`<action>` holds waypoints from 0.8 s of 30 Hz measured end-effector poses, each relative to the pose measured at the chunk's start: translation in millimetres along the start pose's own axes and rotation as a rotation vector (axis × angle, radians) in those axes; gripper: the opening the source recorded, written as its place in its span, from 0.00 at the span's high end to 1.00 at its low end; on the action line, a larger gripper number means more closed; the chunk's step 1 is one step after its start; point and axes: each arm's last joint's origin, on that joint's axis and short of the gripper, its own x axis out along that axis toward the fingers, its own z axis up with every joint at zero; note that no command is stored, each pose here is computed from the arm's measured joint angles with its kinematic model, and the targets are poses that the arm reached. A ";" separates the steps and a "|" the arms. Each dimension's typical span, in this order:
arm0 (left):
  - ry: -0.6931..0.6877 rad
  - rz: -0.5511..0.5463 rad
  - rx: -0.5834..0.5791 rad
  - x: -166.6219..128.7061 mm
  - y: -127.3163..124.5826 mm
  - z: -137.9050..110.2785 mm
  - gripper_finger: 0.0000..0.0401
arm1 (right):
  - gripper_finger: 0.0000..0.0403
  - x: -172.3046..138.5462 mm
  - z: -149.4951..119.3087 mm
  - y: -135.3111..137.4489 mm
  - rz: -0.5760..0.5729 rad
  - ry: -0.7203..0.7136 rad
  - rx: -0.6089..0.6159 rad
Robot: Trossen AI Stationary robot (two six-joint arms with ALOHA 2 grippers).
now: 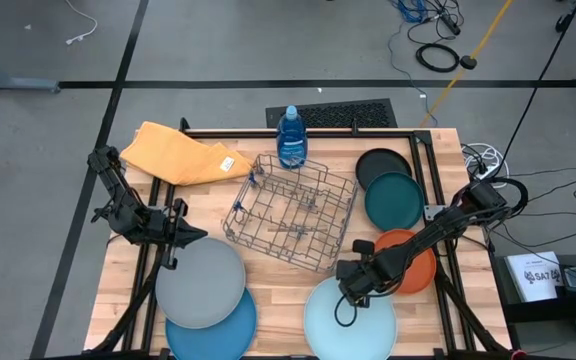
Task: Sort dishes
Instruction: Put the white plate into the dish rack
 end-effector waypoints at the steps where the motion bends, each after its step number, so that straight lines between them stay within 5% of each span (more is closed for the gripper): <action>1: 0.000 -0.003 0.000 0.0 -0.1 0.0 1.00 | 1.00 -1.9 0.1 -0.4 0.003 -0.003 0.001; 8: -0.003 -0.018 0.006 0.0 -0.5 0.2 0.97 | 1.00 -5.0 -1.3 -0.6 -0.003 -0.004 -0.001; 18: 0.050 -0.056 -0.048 6.1 -8.0 8.6 0.70 | 1.00 -5.8 -1.5 -0.8 -0.004 -0.006 -0.001; 24: 0.188 -0.099 0.152 26.4 -31.9 18.6 0.65 | 1.00 -6.1 -1.6 -1.0 -0.006 -0.003 -0.002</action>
